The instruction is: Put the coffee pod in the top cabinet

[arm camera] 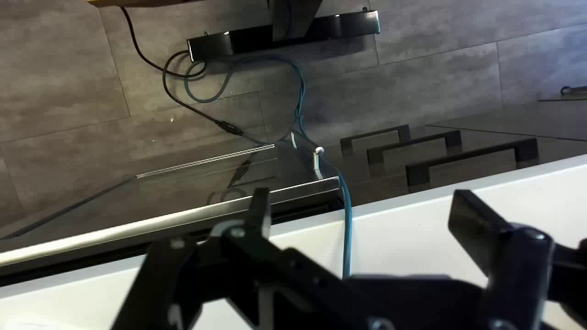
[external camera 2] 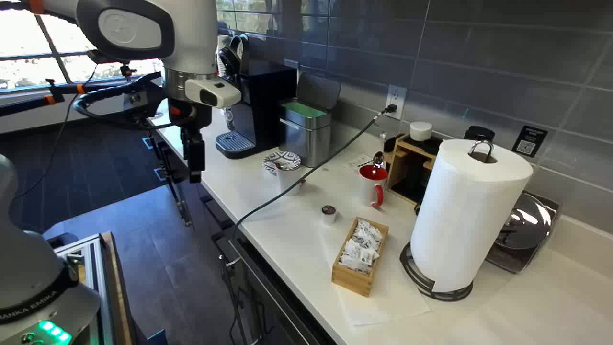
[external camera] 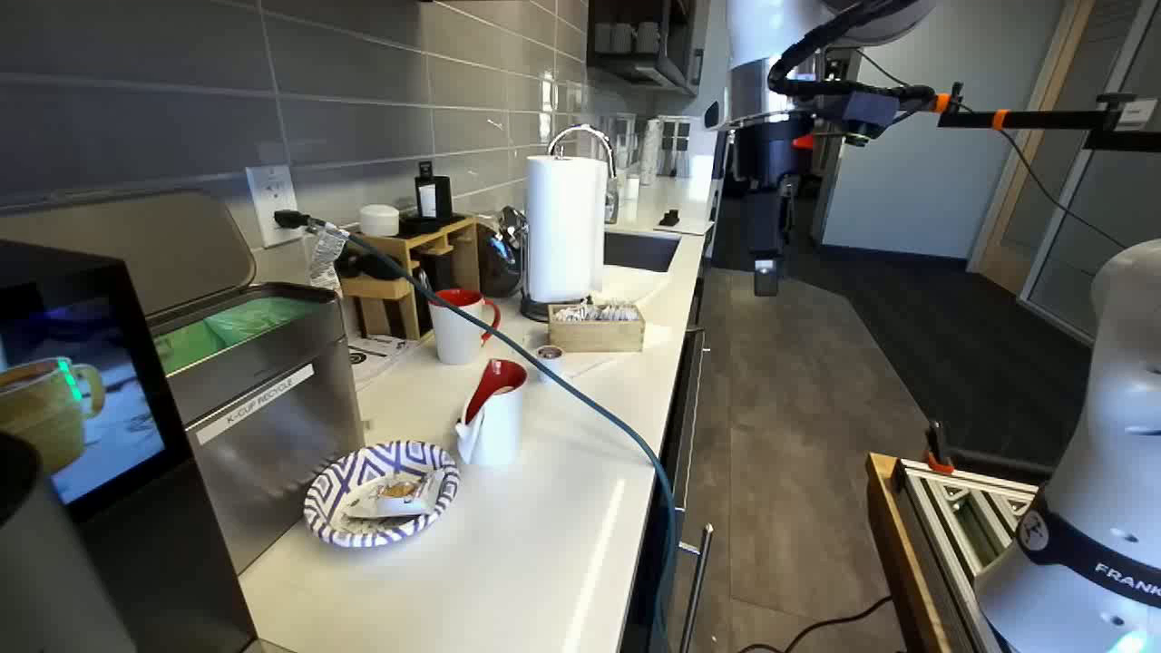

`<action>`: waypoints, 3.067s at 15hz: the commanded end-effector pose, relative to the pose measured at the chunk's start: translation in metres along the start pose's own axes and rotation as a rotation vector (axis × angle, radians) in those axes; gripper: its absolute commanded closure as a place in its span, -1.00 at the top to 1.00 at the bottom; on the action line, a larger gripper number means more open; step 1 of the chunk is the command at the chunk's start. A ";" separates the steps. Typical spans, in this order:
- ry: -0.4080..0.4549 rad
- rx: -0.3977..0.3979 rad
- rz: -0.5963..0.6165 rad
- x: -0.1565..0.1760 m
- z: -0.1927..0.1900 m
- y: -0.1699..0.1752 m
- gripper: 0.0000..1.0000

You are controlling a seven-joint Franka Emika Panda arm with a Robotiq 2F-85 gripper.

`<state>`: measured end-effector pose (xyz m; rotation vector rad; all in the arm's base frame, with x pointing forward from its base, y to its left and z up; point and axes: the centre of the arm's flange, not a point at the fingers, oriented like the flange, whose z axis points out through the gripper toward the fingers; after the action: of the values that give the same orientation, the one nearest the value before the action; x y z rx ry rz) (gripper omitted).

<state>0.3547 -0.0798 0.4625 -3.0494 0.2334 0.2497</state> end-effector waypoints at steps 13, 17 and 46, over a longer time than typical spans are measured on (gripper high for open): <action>0.000 0.000 0.000 0.000 0.000 0.000 1.00; 0.000 0.000 0.000 0.000 0.000 0.000 1.00; 0.580 -0.241 0.183 0.222 0.102 0.030 1.00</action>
<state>0.5171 -0.1235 0.3368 -3.1966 0.5183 -0.6180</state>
